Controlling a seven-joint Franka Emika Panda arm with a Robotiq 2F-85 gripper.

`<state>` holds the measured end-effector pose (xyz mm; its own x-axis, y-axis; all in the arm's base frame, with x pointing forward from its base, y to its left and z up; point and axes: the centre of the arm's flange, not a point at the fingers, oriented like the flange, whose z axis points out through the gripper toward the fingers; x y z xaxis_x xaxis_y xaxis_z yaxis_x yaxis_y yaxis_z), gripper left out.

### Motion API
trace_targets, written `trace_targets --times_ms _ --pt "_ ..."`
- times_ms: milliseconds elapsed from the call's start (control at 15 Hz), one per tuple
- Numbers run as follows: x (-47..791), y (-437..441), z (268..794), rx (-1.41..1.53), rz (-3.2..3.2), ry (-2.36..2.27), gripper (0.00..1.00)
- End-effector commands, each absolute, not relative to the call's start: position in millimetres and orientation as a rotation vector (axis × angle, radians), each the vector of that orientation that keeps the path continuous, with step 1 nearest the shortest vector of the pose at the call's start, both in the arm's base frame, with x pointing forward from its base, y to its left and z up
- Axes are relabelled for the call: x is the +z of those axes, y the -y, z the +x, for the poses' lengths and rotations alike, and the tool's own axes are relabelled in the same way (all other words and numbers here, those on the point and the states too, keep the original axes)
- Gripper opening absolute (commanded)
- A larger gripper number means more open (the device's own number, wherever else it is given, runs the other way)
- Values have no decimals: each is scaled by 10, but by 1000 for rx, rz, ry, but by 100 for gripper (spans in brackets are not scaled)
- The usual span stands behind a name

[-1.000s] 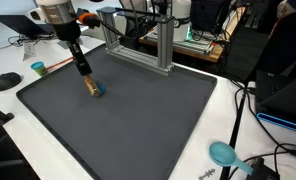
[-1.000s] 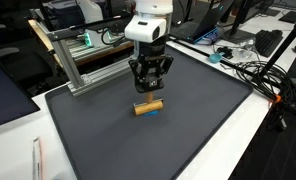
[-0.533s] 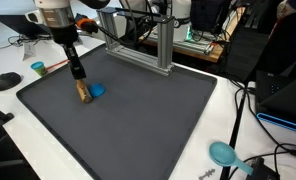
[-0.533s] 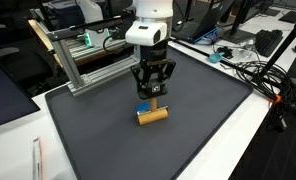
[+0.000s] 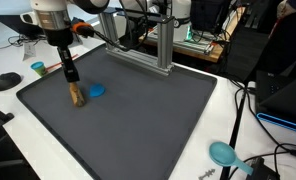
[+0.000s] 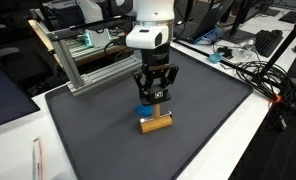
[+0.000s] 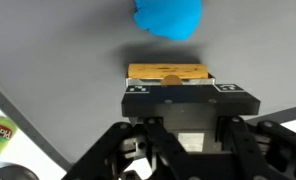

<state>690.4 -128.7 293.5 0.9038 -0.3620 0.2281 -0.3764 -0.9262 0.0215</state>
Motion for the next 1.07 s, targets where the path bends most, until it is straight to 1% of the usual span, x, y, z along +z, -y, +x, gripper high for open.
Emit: trace_targets --times_ms 0,200,533,1000 --pt "2882 1245 6803 286 3020 559 22" --pt "3127 1225 6646 313 3023 545 22" --pt "3259 1131 6488 348 3011 534 22" --pt "3199 1093 6407 236 3048 530 22"
